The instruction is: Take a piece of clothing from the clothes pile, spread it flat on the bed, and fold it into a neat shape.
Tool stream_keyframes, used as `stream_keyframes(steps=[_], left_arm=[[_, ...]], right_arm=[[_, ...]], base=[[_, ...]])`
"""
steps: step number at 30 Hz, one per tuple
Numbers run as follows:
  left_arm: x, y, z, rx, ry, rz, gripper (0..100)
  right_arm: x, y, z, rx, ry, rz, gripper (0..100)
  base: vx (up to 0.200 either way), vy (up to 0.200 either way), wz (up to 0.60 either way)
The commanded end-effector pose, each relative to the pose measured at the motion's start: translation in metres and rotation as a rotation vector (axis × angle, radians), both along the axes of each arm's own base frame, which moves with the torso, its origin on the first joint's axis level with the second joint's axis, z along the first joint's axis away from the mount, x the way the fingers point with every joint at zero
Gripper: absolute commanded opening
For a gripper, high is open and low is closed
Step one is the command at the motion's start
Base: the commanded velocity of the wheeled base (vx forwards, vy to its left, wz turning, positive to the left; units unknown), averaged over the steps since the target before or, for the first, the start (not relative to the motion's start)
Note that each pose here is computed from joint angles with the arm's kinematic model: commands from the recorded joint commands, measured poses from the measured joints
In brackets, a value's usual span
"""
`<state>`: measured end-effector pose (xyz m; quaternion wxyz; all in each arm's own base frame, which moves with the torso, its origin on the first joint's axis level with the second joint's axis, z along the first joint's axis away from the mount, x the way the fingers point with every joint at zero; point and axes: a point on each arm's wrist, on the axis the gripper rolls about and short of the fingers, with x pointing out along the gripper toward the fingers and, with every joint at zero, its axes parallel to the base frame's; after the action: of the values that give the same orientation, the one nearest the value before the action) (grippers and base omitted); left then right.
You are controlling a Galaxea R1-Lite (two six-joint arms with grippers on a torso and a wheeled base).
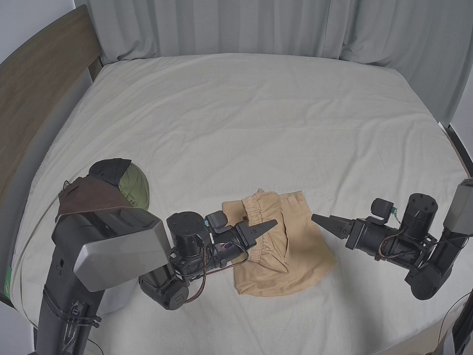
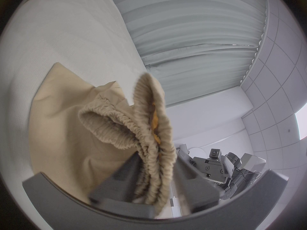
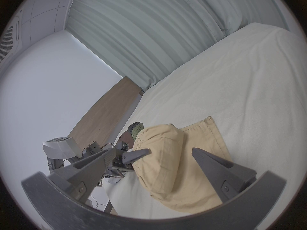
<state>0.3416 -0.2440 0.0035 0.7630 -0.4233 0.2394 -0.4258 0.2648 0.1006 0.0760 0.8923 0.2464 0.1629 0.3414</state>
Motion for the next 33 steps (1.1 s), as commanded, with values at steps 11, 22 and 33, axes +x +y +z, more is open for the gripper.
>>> stream_keyframes(steps=[11, 22, 33], left_arm=[[-0.003, -0.006, 0.001, 0.023, -0.045, 0.003, 100], [-0.005, 0.004, 0.009, 0.046, -0.069, 0.057, 100], [-0.012, 0.059, 0.047, 0.158, -0.215, 0.155, 100]], right_arm=[[0.000, 0.001, -0.002, -0.004, 0.005, 0.003, 100], [0.000, 0.005, -0.015, -0.020, 0.053, 0.016, 100], [0.013, 0.022, -0.046, -0.018, 0.159, -0.046, 100]], base=[[0.000, 0.000, 0.00], [0.000, 0.000, 0.00], [0.000, 0.000, 0.00]])
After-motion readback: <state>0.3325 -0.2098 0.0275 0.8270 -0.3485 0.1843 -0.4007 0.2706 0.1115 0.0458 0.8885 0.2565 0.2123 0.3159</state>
